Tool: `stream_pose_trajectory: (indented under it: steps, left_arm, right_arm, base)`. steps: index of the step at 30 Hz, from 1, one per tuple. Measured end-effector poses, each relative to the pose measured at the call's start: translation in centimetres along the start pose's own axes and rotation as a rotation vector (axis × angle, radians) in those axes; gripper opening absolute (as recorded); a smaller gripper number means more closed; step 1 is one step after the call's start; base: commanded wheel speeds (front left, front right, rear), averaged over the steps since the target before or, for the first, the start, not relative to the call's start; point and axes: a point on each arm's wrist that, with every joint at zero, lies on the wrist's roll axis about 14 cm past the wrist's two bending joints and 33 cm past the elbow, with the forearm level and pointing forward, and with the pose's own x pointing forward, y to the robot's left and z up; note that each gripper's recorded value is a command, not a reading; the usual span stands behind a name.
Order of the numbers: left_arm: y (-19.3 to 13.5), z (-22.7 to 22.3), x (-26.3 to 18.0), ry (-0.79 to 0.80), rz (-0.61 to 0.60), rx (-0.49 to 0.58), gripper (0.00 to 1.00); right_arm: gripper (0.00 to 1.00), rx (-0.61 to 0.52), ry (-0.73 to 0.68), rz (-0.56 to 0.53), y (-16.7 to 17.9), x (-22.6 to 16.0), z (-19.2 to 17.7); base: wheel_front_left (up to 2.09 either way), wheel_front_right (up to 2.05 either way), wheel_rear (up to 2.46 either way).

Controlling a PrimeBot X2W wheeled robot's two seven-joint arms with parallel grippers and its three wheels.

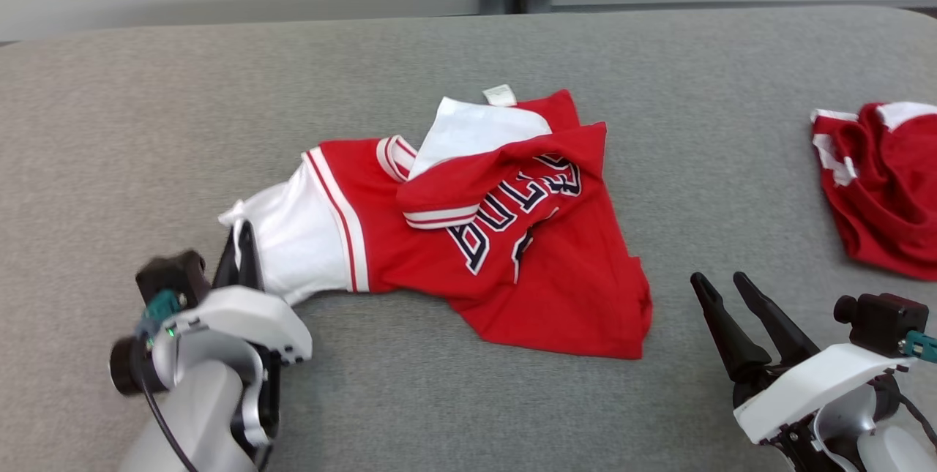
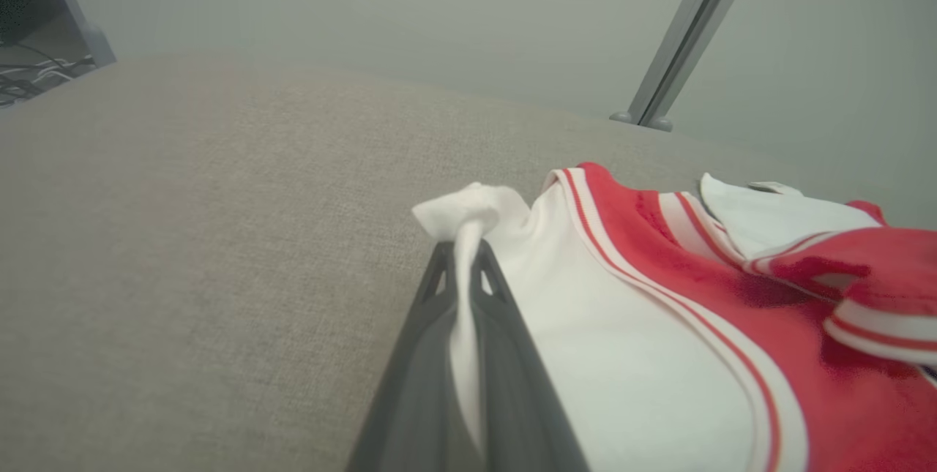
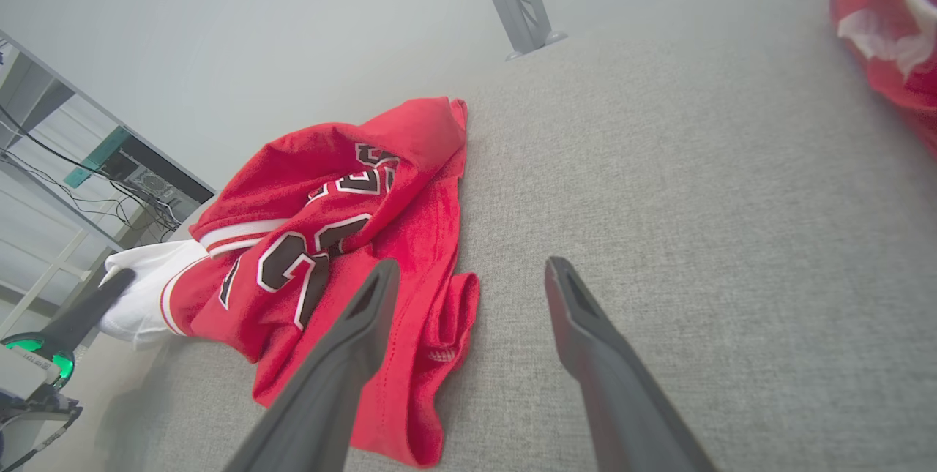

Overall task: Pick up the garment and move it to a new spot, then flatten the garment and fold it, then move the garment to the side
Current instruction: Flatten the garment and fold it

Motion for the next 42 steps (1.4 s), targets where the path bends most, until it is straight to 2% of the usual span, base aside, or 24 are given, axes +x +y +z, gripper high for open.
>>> stream_pose_trajectory:
  steps: [7, 13, 19, 29, 31, 32, 36, 39, 42]
  left_arm:
    - [2.8, -0.8, -4.8, -0.031, 0.116, -0.070, 0.00]
    - [4.3, -2.2, -6.9, -0.018, 0.180, -0.082, 0.00]
    - [4.4, -4.5, -8.2, 0.037, 0.193, -0.094, 0.00]
    - [2.4, -7.4, -9.4, 0.118, 0.124, -0.073, 0.00]
    - [2.2, -7.0, -9.4, 0.105, 0.116, -0.071, 0.80]
    - [2.2, -6.6, -9.3, 0.093, 0.114, -0.068, 1.00]
    - [3.3, -5.0, -9.4, 0.044, 0.126, -0.048, 1.00]
    - [5.0, -2.6, -9.7, -0.026, 0.150, 0.002, 1.00]
    - [5.2, -0.5, -9.6, -0.080, 0.132, 0.056, 1.00]
  right_arm:
    - [1.00, -0.003, 0.052, 0.023, 1.0, 0.9, -1.3]
    - [1.00, -0.003, 0.085, 0.043, 1.7, 1.5, -2.0]
    - [1.00, -0.002, 0.086, 0.022, 1.3, 0.9, -1.9]
    - [1.00, 0.004, 0.059, -0.022, 0.3, -0.4, -1.4]
    - [1.00, 0.006, 0.053, -0.021, 0.4, -0.5, -1.2]
    - [1.00, 0.006, 0.050, -0.020, 0.5, -0.6, -1.2]
    - [1.00, 0.008, 0.037, -0.011, 0.9, -0.7, -0.8]
    - [1.00, 0.008, 0.027, -0.010, 1.1, -0.9, -0.6]
    - [1.00, 0.005, 0.021, -0.011, 1.1, -1.1, -0.5]
  base:
    - [0.00, 0.00, 0.00]
    - [0.00, 0.00, 0.00]
    - [0.00, 0.00, 0.00]
    - [0.00, 0.00, 0.00]
    - [0.00, 0.00, 0.00]
    - [0.00, 0.00, 0.00]
    - [0.00, 0.00, 0.00]
    - [0.00, 0.00, 0.00]
    - [0.00, 0.00, 0.00]
